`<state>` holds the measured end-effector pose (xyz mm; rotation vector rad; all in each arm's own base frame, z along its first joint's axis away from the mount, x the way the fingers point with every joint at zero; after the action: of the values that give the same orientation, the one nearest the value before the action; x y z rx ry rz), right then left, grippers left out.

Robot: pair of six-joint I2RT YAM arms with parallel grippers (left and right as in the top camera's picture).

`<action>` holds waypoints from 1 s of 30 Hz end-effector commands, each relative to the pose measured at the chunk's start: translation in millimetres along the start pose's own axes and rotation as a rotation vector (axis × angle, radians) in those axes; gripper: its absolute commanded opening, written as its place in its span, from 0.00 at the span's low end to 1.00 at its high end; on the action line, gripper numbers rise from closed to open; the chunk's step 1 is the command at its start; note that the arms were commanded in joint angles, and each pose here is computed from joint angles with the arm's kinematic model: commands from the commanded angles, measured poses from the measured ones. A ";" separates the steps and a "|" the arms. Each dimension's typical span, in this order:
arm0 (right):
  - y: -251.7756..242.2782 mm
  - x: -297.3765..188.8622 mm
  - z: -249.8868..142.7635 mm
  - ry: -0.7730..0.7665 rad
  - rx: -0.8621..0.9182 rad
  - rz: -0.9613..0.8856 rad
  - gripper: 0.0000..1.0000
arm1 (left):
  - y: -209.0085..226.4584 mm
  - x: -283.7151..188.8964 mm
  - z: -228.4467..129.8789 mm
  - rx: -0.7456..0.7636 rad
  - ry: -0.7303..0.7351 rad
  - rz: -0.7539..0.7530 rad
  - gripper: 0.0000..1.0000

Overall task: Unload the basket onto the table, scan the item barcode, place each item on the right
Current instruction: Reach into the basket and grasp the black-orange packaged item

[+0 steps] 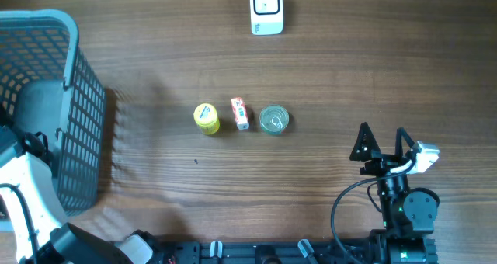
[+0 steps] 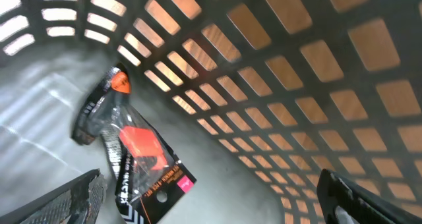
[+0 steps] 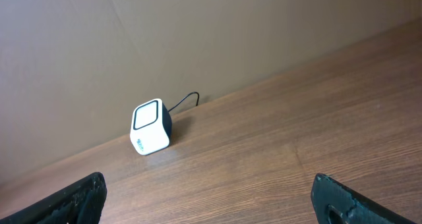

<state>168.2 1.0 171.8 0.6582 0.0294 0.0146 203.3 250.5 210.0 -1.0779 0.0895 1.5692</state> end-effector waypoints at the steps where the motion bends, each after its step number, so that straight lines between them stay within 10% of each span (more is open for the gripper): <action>1: 1.5 -0.2 -0.4 0.003 -0.019 0.014 1.00 | 0.7 7.2 -3.3 0.083 0.034 -0.009 1.00; 30: 1.5 -0.2 -0.4 0.003 -0.018 0.014 1.00 | 39.3 105.4 -51.0 0.119 0.195 0.199 0.91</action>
<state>168.2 1.0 171.8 0.6582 0.0294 0.0146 213.6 288.0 118.7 -1.1307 0.3326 1.5937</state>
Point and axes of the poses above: each gripper's point midway between its finger pads, its own x axis out along the fingers, its own y axis along the line the jaws close on, z = x × y, the point moved 8 cm from there along -x, back along the fingers, and after that the axes turned 14 degrees about x, right-handed, at the moved point
